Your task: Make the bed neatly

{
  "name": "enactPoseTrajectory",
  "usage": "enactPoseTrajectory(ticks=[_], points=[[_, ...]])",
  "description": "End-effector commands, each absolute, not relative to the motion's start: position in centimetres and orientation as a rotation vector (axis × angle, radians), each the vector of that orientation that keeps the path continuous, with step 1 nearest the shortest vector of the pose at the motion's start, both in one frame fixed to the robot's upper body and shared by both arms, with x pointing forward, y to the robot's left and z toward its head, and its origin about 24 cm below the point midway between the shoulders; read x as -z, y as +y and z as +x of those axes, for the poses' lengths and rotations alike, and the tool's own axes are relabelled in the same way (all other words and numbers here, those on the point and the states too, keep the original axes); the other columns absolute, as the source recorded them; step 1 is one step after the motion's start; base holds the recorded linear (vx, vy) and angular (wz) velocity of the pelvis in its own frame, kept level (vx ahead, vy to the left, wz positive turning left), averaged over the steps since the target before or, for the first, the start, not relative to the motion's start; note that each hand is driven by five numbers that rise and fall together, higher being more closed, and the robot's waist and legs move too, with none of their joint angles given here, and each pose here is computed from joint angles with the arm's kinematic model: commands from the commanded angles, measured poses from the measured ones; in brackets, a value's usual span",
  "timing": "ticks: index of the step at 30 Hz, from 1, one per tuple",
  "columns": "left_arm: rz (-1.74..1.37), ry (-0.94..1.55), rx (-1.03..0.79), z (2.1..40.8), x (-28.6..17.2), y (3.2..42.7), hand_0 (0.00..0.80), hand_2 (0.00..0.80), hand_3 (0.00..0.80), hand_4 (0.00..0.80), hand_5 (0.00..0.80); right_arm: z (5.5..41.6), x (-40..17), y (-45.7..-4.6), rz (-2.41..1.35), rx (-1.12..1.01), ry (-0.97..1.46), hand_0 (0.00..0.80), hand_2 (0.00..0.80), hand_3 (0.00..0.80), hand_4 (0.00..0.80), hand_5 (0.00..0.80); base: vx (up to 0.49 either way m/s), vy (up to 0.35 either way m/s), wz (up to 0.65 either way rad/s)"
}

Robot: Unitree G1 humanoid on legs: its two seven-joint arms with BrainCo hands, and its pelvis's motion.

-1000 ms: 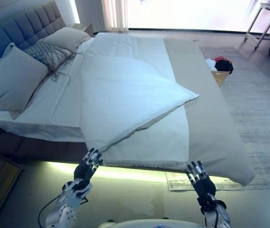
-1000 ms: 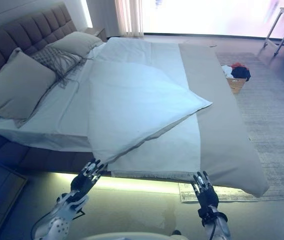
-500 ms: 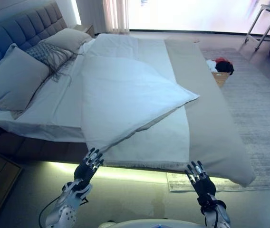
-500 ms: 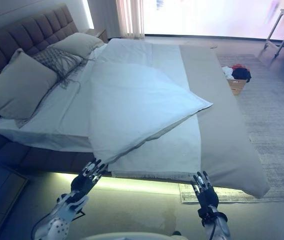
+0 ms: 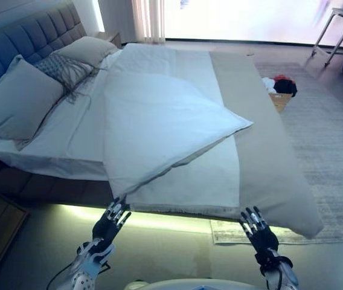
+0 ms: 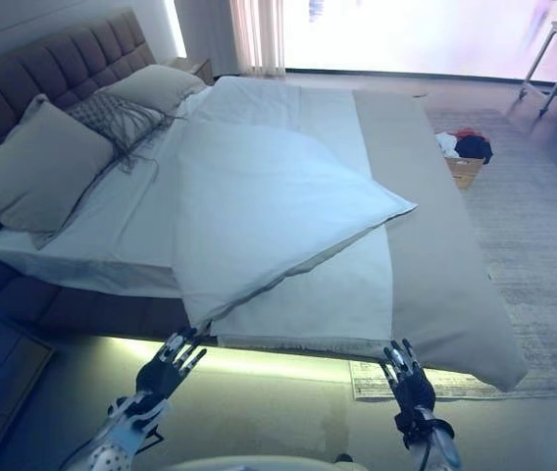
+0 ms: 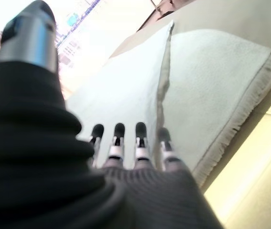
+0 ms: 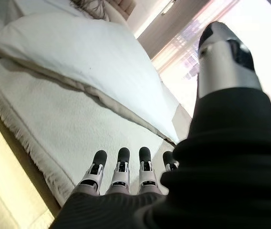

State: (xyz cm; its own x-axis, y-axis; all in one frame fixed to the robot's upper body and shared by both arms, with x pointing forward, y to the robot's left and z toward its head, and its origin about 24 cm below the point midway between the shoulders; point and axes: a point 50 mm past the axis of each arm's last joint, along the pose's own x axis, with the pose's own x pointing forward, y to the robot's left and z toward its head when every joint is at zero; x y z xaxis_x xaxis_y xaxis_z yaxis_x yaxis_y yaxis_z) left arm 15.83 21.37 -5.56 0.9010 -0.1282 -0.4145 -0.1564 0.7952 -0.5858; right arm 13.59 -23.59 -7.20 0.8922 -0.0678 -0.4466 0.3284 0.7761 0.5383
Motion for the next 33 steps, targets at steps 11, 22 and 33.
enactPoseTrajectory(ticks=[11, 22, 33], points=[[-0.569, 0.342, 0.002, 17.9, 3.2, 23.4, 0.0, 0.0, 0.0, 0.0, 0.0, 15.6, 5.3, -22.6, 0.712, 0.166, 0.268, 0.0, 0.0, 0.0, 0.0, 0.0, 0.102, 0.174, -0.03], [-0.531, 0.332, 0.044, 19.2, 2.4, 23.7, 0.0, 0.0, 0.0, 0.0, 0.0, 14.2, 6.0, -22.1, 0.749, 0.188, 0.256, 0.0, 0.0, 0.0, 0.0, 0.0, 0.173, 0.067, 0.24], [-0.558, 0.355, -0.004, 18.1, 3.2, 23.8, 0.0, 0.0, 0.0, 0.0, 0.0, 15.0, 6.6, -22.2, 0.743, 0.17, 0.329, 0.0, 0.0, 0.0, 0.0, 0.0, 0.388, -0.298, 0.02]])
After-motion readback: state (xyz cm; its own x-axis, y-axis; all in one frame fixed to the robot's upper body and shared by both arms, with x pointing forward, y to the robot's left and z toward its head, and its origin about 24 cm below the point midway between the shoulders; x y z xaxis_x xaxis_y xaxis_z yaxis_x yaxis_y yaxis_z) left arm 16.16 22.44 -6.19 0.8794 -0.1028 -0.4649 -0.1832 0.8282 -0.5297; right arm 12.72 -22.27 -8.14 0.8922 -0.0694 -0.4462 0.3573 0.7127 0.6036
